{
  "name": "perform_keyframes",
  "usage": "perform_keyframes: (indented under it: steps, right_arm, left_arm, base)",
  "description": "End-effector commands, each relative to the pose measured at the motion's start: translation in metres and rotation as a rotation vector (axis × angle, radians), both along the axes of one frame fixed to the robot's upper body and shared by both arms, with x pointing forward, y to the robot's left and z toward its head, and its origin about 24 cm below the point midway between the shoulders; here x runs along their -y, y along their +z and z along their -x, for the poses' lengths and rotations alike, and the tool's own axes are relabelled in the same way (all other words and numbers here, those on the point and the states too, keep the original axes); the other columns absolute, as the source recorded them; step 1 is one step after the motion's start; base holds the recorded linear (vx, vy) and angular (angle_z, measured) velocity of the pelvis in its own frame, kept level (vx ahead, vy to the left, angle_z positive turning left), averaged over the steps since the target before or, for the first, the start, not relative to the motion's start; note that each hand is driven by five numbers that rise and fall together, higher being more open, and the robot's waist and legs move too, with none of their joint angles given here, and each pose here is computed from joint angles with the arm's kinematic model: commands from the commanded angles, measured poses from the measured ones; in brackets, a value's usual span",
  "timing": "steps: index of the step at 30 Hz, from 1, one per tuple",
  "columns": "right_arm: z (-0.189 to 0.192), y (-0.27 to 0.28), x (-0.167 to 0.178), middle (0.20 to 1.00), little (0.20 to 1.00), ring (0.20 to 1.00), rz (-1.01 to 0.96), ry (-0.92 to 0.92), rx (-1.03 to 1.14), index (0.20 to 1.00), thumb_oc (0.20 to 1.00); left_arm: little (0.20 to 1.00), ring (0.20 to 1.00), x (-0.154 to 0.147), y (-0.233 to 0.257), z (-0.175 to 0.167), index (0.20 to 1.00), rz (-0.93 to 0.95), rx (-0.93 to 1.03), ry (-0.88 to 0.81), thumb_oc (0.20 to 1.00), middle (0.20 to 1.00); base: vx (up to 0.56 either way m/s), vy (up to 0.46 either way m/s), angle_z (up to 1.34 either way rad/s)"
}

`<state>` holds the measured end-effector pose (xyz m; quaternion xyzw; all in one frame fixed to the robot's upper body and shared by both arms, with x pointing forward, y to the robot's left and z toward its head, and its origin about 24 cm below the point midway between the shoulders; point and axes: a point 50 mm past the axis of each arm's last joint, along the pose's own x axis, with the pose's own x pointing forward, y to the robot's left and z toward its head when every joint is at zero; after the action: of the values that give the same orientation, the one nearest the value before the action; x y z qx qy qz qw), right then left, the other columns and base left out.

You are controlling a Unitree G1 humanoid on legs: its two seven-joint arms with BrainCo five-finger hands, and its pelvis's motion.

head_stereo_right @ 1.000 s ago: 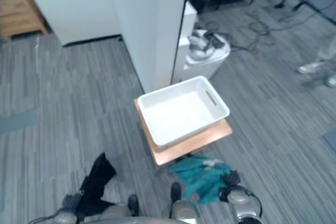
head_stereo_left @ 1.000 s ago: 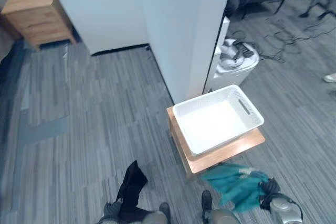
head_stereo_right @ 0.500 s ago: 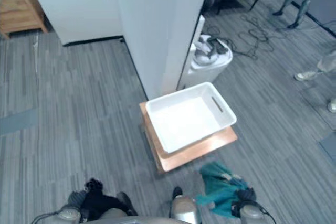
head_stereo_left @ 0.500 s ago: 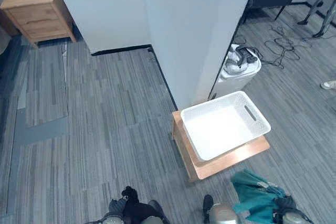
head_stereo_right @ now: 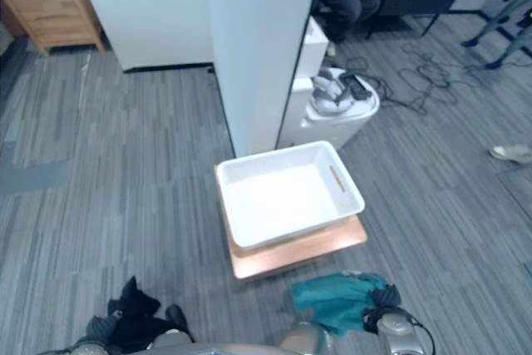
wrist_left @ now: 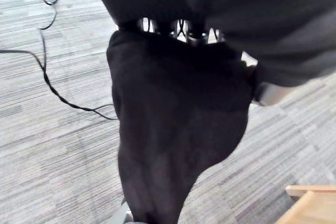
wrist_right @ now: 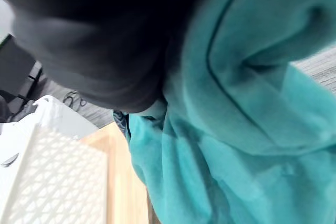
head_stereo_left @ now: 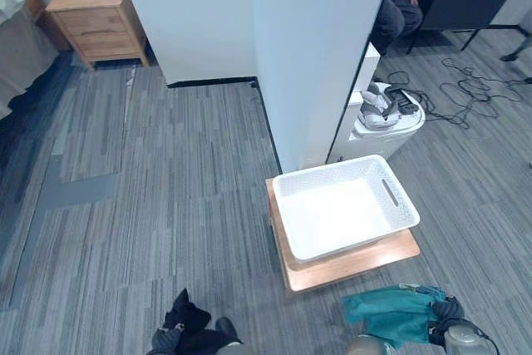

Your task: Tidy up the quilt and then pick up the clothes from the bed and put them into the laundry hamper.

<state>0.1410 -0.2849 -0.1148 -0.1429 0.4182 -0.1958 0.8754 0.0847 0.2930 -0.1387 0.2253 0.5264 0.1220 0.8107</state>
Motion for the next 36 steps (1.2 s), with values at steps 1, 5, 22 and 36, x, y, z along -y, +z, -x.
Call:
perform_keyframes:
  steps: [1,5,22,36]
  right_arm:
    - [-0.056,0.048,0.028,0.200,0.200,0.200,0.111,0.041,0.218,0.200,0.200]
    - [-0.089,0.085,0.027,0.200,0.200,0.200,0.257,0.240,0.316,0.200,0.200]
    - [-0.156,0.317,0.015,0.200,0.200,0.200,0.847,0.462,1.065,0.200,0.200]
    - [-0.178,0.346,-0.031,0.200,0.200,0.200,0.767,0.651,1.188,0.200,0.200]
  left_arm:
    - [0.200,0.200,-0.006,0.006,-0.017,0.200,-0.035,0.057,0.000,0.200,0.200]
    - [0.200,0.200,-0.001,0.007,-0.025,0.200,-0.021,0.112,0.044,0.200,0.200]
    - [0.200,0.200,0.021,0.001,-0.022,0.200,0.030,0.097,-0.069,0.200,0.200]
    - [0.200,0.200,0.012,0.019,-0.055,0.200,-0.006,0.226,-0.111,0.200,0.200]
  base:
    - [0.04,-0.510,0.52]
    - [0.01,-0.408,-0.12]
    - [0.00,-0.066,0.33]
    - [-0.01,0.037,0.05]
